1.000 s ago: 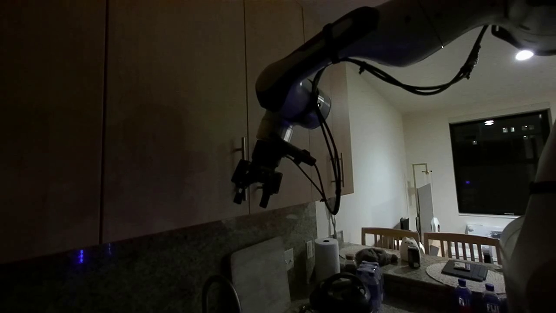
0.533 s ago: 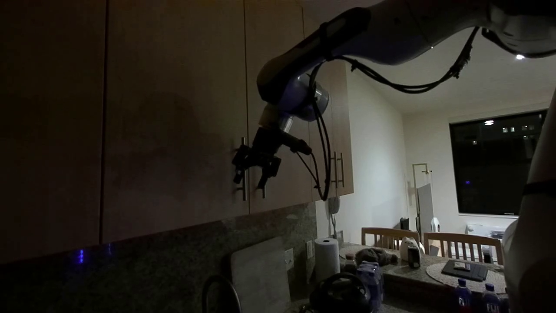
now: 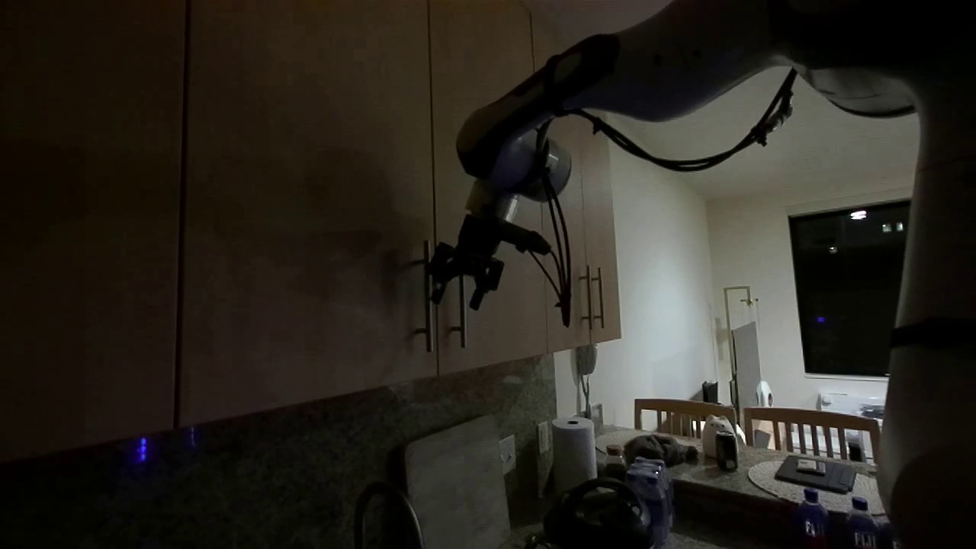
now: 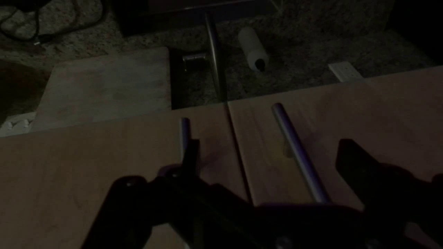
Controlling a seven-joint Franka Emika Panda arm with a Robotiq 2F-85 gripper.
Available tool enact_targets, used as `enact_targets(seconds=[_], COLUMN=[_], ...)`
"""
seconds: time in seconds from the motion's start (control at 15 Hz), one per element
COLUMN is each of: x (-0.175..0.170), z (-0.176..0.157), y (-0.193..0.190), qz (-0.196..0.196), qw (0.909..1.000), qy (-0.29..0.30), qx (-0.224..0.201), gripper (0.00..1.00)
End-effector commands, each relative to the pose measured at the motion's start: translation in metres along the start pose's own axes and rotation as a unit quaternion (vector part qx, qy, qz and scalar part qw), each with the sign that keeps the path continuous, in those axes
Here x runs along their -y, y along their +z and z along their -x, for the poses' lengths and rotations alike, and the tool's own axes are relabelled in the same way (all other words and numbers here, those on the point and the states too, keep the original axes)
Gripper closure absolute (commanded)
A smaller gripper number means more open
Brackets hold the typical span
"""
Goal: Open the third cabinet door from the right
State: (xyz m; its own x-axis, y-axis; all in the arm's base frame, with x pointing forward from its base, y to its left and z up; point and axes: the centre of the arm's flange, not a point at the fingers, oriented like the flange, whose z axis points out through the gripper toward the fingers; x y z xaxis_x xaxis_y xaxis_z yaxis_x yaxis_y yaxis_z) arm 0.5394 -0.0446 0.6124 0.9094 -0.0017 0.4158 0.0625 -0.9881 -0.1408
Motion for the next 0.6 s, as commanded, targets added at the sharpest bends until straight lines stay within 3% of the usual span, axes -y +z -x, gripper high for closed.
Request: enact_targets(seconds=[0.0,0.2,0.33,0.53], x=[-0.045,-0.089,-0.095,-0.068], z=[-0.010,0.005,0.009,0.022], y=[-0.013,-0.025,-0.032,-0.044], qz=[0.032,0.055,0.009,-0.074], qw=[0.9962,0.9894,0.9903,0.9834], qy=[-0.031,-0.040,-0.036,-0.060], qx=[0.075,0.128,0.134,0.155], gripper=[0.00,0.00,0.00,0.00])
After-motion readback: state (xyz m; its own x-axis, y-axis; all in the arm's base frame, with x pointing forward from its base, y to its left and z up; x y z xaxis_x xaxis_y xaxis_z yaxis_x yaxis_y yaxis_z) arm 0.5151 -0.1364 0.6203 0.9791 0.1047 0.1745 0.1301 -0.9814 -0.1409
